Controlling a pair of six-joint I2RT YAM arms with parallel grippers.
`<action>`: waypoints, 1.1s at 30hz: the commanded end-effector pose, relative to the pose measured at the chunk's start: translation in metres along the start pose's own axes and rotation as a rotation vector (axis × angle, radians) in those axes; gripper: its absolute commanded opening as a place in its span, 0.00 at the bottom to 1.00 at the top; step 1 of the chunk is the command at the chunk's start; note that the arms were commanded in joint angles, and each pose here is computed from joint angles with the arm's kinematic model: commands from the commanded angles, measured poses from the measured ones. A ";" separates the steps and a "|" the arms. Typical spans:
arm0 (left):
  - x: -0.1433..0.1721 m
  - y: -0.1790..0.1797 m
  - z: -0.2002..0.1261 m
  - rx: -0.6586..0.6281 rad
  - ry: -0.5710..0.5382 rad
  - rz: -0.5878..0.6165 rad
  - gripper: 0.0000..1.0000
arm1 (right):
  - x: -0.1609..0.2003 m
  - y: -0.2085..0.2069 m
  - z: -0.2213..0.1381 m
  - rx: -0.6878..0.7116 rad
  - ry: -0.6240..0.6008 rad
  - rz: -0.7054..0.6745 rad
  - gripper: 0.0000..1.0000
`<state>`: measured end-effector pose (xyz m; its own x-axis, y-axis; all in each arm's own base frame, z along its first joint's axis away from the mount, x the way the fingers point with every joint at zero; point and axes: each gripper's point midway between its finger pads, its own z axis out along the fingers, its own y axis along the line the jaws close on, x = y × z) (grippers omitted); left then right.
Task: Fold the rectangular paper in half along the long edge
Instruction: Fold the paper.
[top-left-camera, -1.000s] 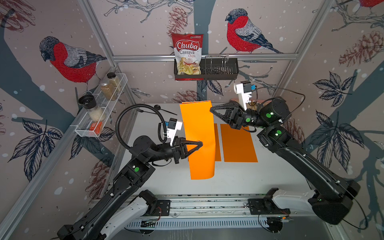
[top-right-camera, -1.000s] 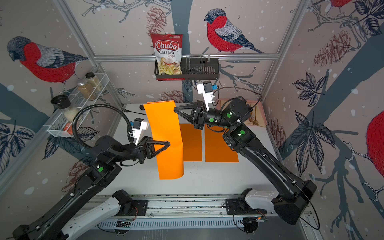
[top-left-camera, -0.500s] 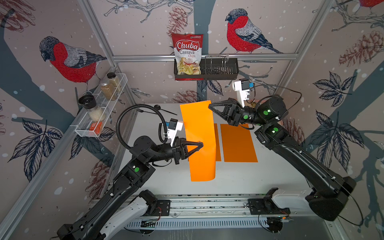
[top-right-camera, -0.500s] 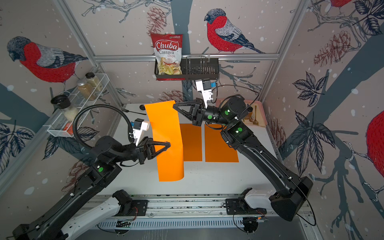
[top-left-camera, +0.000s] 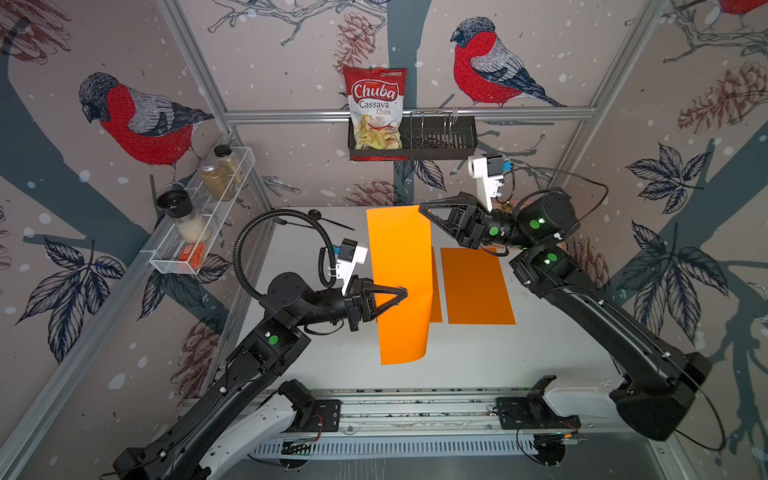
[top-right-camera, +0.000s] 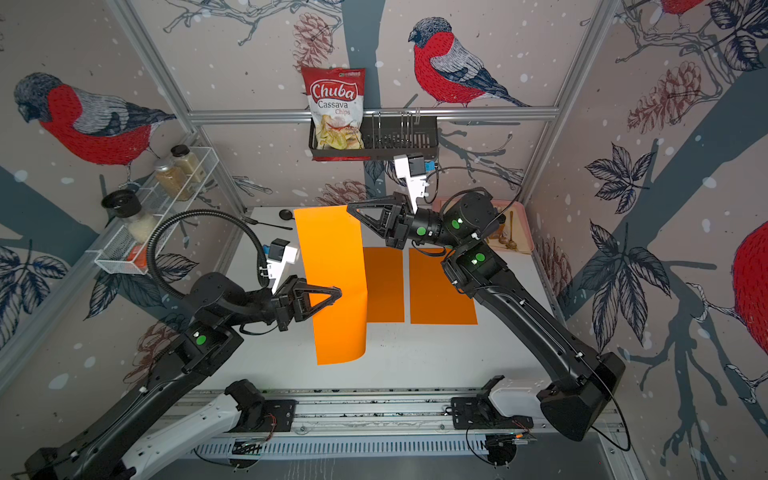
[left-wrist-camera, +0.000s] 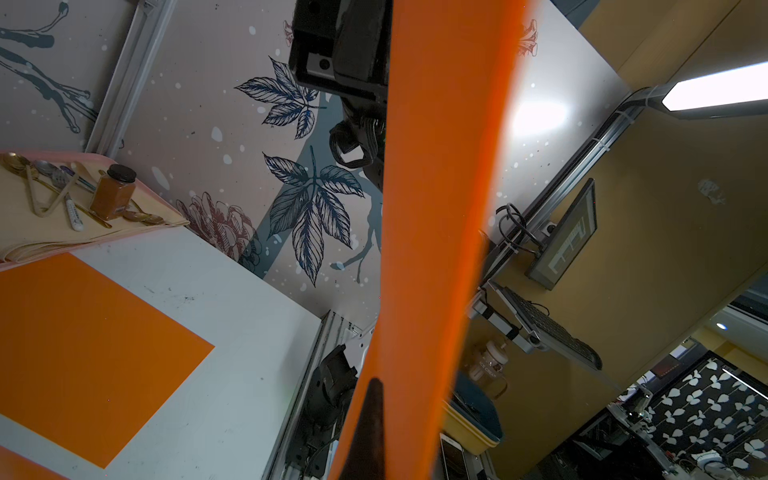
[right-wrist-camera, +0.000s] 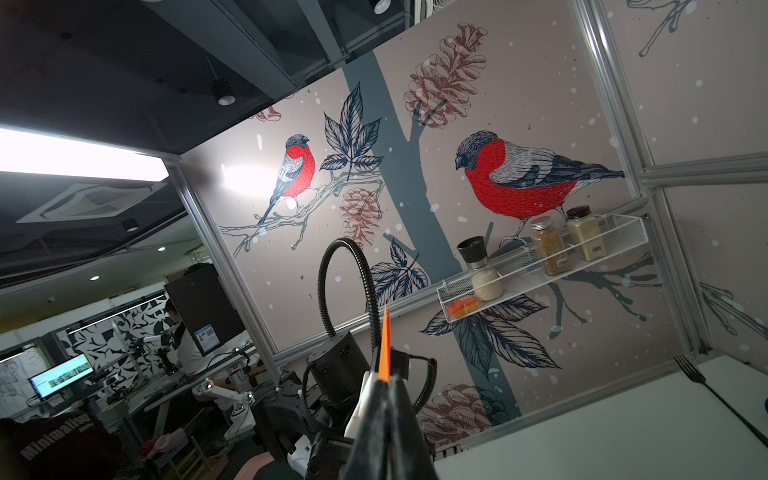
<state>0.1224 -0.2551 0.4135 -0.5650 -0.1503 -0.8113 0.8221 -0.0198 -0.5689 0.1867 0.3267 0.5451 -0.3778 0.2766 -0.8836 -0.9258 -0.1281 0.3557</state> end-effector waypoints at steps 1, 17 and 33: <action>-0.003 -0.005 0.000 0.012 -0.009 0.022 0.00 | -0.012 0.009 -0.001 -0.018 -0.029 -0.040 0.05; -0.010 -0.010 0.000 0.015 -0.018 0.033 0.00 | 0.012 0.001 -0.019 0.075 0.018 -0.035 0.70; -0.030 -0.010 0.003 -0.021 -0.067 0.063 0.00 | 0.078 0.018 -0.017 0.108 0.173 0.039 0.50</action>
<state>0.1304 -0.2553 0.4357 -0.5350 -0.1942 -0.8222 0.8375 0.0066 -0.5464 0.1410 0.3317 0.4812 -0.4265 0.1091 -0.8979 -0.9045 -0.0546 0.4230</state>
